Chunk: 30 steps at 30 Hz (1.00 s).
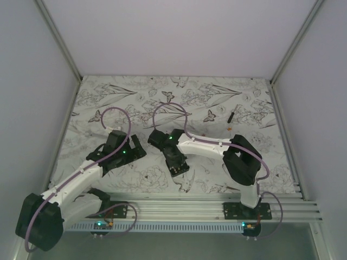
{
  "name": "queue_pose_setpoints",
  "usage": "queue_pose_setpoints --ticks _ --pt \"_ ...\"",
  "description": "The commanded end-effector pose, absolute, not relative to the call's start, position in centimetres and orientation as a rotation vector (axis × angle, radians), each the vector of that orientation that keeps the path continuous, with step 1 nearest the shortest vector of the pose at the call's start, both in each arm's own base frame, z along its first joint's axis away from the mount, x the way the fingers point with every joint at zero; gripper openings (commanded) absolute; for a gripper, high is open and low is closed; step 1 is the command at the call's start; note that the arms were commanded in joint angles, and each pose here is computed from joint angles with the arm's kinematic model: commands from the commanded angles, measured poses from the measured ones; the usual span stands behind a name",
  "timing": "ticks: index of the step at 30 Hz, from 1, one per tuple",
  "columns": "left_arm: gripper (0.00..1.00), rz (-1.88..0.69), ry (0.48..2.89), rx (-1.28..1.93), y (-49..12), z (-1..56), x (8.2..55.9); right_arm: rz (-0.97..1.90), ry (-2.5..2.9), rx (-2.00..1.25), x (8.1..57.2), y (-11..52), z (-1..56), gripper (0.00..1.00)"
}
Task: Snap on the fuse box
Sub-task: Install the fuse at the fuse box base.
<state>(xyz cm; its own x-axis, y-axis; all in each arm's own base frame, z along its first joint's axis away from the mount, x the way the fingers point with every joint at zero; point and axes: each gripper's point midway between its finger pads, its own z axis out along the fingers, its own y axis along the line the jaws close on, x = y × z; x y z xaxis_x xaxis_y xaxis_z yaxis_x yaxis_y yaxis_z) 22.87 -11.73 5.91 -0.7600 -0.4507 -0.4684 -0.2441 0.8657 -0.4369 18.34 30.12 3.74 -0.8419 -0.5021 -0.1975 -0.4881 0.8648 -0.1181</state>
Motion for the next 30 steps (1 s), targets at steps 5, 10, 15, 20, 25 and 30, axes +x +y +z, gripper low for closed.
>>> queue_pose_setpoints --ticks 5,10,15,20,25,30 --pt "1.0 -0.479 2.479 -0.522 -11.6 5.5 22.1 -0.091 2.777 -0.714 18.3 30.1 2.8 0.08" --pt "1.0 -0.481 2.479 -0.522 -11.6 5.5 22.1 -0.06 2.749 -0.683 18.4 29.9 4.4 0.19" --pt "1.0 -0.481 2.478 -0.522 -11.6 5.5 22.1 -0.018 2.719 -0.655 18.7 30.2 5.6 0.25" --pt "1.0 -0.481 2.48 -0.523 -11.6 5.5 22.1 0.035 2.691 -0.637 19.0 30.6 6.4 0.3" --pt "1.0 -0.481 2.478 -0.524 -11.6 5.5 22.1 0.065 2.683 -0.623 19.2 30.9 6.1 0.3" --pt "1.0 -0.483 2.477 -0.523 -11.6 5.6 22.1 0.063 2.702 -0.608 19.4 30.8 5.2 0.25"
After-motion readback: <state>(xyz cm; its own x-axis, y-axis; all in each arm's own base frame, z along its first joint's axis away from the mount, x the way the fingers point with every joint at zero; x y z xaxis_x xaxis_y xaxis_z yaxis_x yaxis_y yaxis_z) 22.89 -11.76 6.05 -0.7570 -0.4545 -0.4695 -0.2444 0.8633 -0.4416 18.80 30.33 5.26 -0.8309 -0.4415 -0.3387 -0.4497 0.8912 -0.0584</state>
